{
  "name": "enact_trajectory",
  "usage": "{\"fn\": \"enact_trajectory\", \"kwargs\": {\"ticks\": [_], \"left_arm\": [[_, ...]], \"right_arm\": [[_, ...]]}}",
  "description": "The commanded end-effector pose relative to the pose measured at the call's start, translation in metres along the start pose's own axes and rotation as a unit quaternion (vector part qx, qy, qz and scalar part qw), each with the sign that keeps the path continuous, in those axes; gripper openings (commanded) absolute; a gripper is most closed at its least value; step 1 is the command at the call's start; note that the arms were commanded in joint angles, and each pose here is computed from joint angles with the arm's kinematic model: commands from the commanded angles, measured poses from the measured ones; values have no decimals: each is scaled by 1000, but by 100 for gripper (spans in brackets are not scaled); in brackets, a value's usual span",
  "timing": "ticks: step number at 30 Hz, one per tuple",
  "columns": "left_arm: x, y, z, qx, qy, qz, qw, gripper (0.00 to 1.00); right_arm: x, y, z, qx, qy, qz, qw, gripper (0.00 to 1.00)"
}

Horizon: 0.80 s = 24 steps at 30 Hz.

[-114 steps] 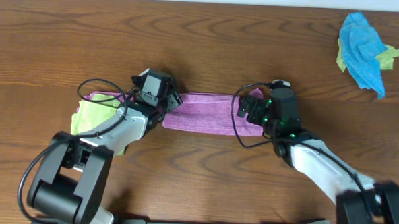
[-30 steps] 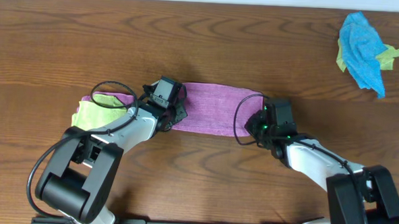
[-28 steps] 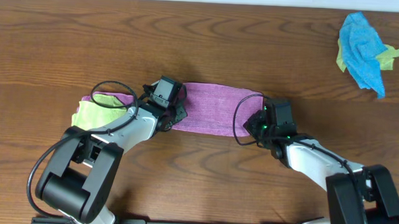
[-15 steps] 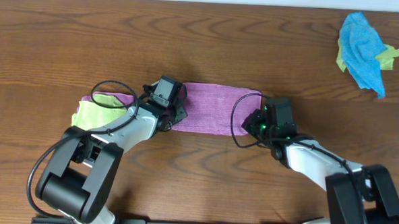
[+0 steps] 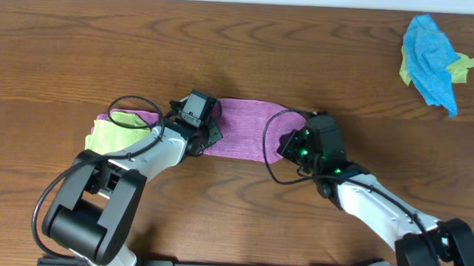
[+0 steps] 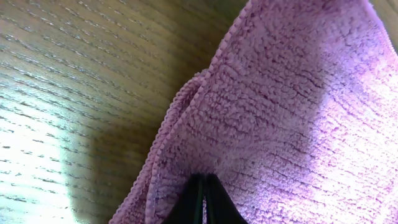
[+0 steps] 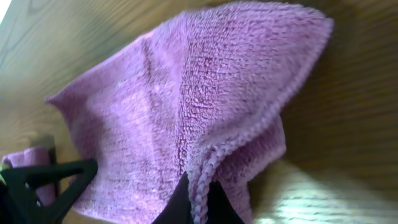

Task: Fold the cloth
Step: 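Fold the strip's right end leftward onto the left gripper's end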

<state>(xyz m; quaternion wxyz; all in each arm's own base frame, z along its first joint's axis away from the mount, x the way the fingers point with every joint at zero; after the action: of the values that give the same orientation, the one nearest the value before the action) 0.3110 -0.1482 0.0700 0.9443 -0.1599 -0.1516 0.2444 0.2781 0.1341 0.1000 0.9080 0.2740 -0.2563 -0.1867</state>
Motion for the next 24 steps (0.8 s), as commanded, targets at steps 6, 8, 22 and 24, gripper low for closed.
{"fn": "enact_trajectory", "kwargs": {"ticks": [6, 8, 22, 24], "left_arm": [[-14, 13, -12, 23, 42, 3, 999, 6], [-14, 13, -12, 21, 44, 0, 999, 6], [-17, 10, -12, 8, 58, -8, 998, 6], [-17, 9, -11, 4, 61, -12, 998, 6]], "right_arm": [[6, 35, 4, 34, -18, 31, 999, 1], [8, 41, 5, 40, -20, 34, 998, 1], [5, 73, 8, 67, -34, 61, 995, 1], [2, 76, 8, 70, -34, 65, 995, 1]]}}
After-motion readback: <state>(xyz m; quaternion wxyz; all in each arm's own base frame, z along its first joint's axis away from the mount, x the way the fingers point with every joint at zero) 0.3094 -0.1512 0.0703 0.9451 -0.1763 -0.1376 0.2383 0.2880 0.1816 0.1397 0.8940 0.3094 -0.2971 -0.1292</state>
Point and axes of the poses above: each gripper's point midway between its finger pads, its own z axis back along the fingers, its own y axis along the line the jaws close on, x = y × z, the point moved 8 cm from there along z, back along the fingers, and after that the axes turned 1 degree about z, right-handed, at the moved point
